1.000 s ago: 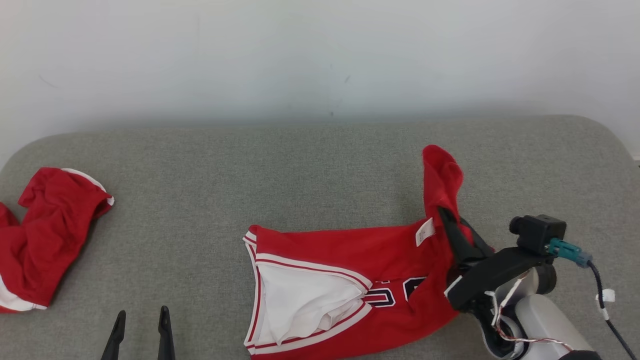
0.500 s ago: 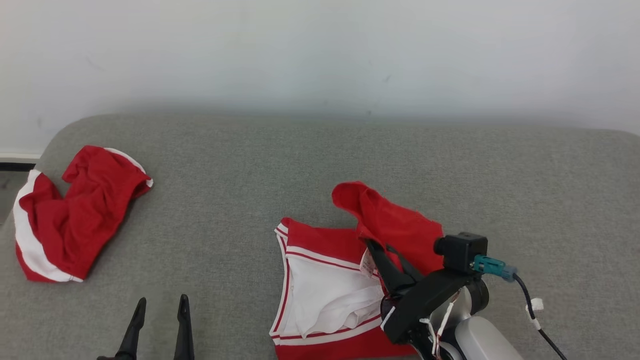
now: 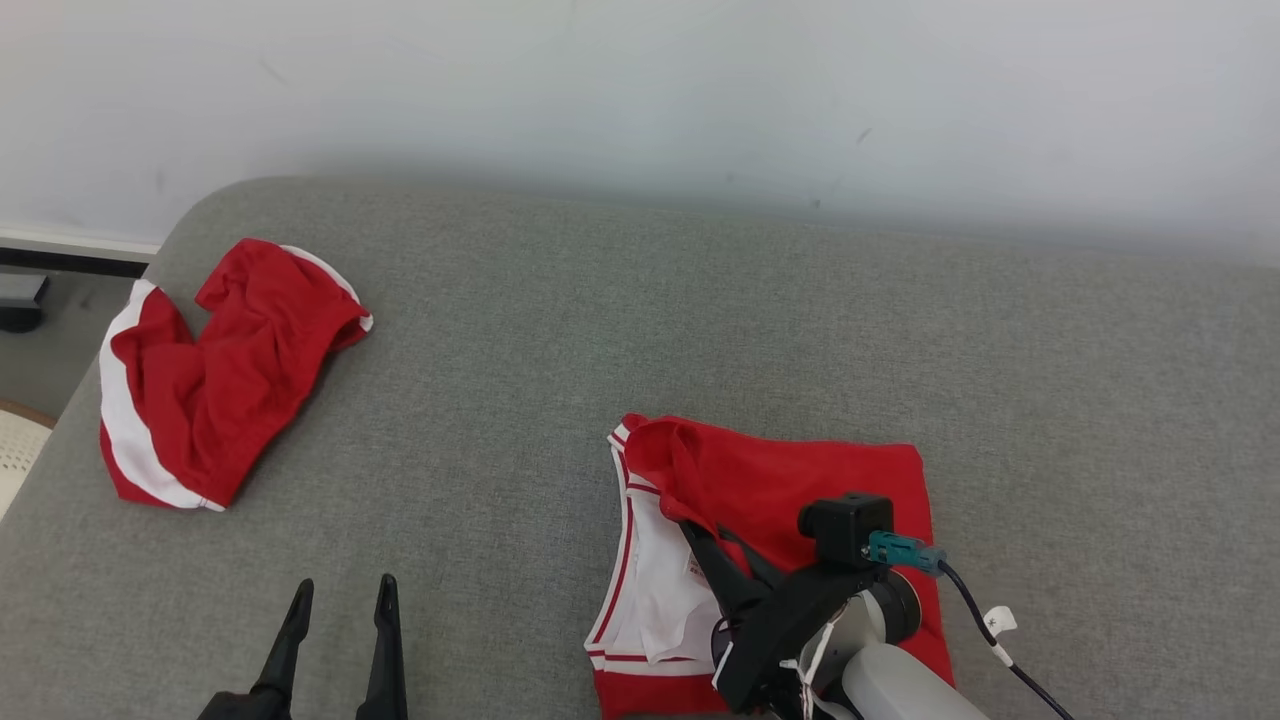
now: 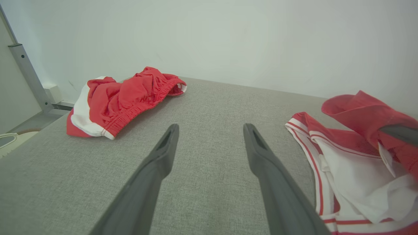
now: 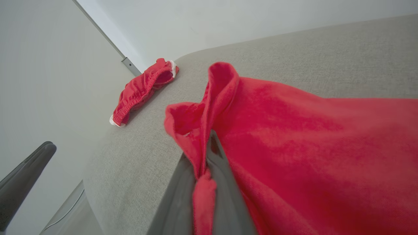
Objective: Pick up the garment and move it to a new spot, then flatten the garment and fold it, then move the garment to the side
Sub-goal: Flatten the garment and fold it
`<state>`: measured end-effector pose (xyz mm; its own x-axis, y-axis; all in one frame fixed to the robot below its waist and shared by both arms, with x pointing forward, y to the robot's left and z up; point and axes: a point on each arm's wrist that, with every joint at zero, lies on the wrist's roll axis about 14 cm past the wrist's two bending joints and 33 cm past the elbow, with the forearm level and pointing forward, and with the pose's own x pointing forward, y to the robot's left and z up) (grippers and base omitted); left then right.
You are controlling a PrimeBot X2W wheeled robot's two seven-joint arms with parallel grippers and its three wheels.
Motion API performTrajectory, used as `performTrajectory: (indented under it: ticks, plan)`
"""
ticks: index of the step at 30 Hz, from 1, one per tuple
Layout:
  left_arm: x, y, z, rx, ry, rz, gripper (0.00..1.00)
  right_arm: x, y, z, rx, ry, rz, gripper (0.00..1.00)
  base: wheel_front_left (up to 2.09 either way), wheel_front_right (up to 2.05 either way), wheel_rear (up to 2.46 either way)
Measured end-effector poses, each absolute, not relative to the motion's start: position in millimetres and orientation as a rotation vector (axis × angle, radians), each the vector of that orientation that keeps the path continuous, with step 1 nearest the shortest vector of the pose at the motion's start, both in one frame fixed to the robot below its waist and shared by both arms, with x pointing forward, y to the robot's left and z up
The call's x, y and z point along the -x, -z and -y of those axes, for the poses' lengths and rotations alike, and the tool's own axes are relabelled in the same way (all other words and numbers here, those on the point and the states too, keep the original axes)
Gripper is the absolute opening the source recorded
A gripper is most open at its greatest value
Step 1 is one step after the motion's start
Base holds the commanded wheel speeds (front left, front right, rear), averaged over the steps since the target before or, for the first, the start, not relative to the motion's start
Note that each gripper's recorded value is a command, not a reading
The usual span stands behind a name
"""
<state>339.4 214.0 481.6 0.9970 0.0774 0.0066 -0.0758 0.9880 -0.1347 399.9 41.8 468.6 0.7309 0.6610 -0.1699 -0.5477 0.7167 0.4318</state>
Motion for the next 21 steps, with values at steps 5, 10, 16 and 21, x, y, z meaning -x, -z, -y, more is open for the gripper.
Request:
performTrajectory:
  ticks: [5, 10, 16, 21]
  plan:
    - [-339.5, -481.7, -218.9, 0.135, -0.089, 0.012, 1.0, -398.9, -453.5, -52.7, -0.363, -0.703, -0.368, 0.0, 0.0, 0.0, 0.0]
    - [-337.4, -477.2, -220.9, 0.139, -0.097, -0.002, 1.0, -397.7, -444.1, -56.8, -0.343, -0.715, -0.394, 1.0, 0.0, 0.0, 0.0]
    - [-338.8, -477.2, -219.1, 0.145, -0.091, -0.001, 1.0, -399.7, -467.3, -67.2, -0.387, -0.747, -0.331, 1.0, 0.0, 0.0, 0.0]
    - [-340.2, -479.9, -216.3, 0.147, -0.08, 0.008, 1.0, -412.0, -505.6, -68.7, -0.408, -0.759, -0.203, 1.0, 0.0, 0.0, 0.0]
